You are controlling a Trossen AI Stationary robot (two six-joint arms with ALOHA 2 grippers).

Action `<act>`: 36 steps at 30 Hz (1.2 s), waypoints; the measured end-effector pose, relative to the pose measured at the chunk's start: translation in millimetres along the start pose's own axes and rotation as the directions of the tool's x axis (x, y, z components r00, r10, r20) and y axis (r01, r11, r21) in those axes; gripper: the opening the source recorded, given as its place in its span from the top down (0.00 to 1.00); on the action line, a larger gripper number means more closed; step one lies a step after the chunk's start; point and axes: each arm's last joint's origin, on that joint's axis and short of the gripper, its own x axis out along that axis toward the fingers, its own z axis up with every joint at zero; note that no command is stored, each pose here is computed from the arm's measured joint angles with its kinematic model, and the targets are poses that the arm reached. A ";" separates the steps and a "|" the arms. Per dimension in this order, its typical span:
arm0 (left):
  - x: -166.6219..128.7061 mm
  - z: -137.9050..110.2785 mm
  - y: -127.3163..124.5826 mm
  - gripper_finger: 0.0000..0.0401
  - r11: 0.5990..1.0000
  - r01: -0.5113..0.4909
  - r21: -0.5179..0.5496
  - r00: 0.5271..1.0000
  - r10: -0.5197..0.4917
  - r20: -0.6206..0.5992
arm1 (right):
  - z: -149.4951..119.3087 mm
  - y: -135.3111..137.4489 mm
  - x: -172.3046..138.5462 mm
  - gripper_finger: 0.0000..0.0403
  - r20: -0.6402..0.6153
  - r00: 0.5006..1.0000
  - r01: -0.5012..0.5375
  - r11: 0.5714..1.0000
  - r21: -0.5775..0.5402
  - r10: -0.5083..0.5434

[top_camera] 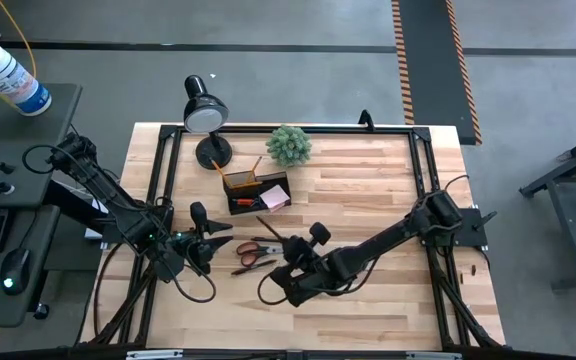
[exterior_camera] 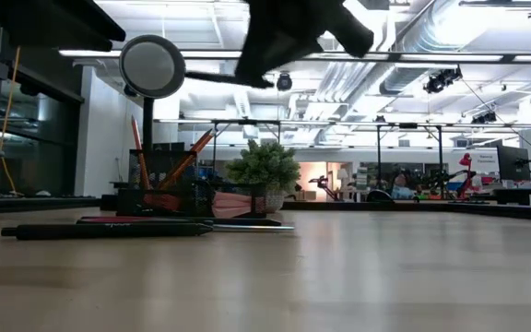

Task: Pick and place office supplies into organizer
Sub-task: Put the right pen into the desktop organizer

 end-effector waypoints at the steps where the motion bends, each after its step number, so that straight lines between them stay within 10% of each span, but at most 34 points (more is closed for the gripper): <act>1: 0.0 0.5 0.1 0.64 1.000 0.000 -0.005 1.000 0.000 0.003 | 2.5 0.2 -1.5 0.99 0.003 1.000 -0.012 1.000 -0.009 0.012; 11: 6.2 10.5 -9.0 0.64 0.987 0.010 0.159 0.999 -0.018 0.049 | 12.8 4.9 1.8 0.99 -0.017 0.993 -0.119 0.990 -0.078 0.118; 24: 15.1 37.6 -13.8 0.64 0.870 -0.104 0.482 0.993 0.122 -0.006 | 17.0 6.1 5.4 0.99 -0.035 0.985 -0.174 0.981 -0.087 0.171; 36: 37.9 64.8 -33.6 0.64 0.780 0.162 0.604 0.941 0.062 -0.332 | 17.2 5.8 5.5 0.99 -0.032 0.985 -0.169 0.981 -0.093 0.167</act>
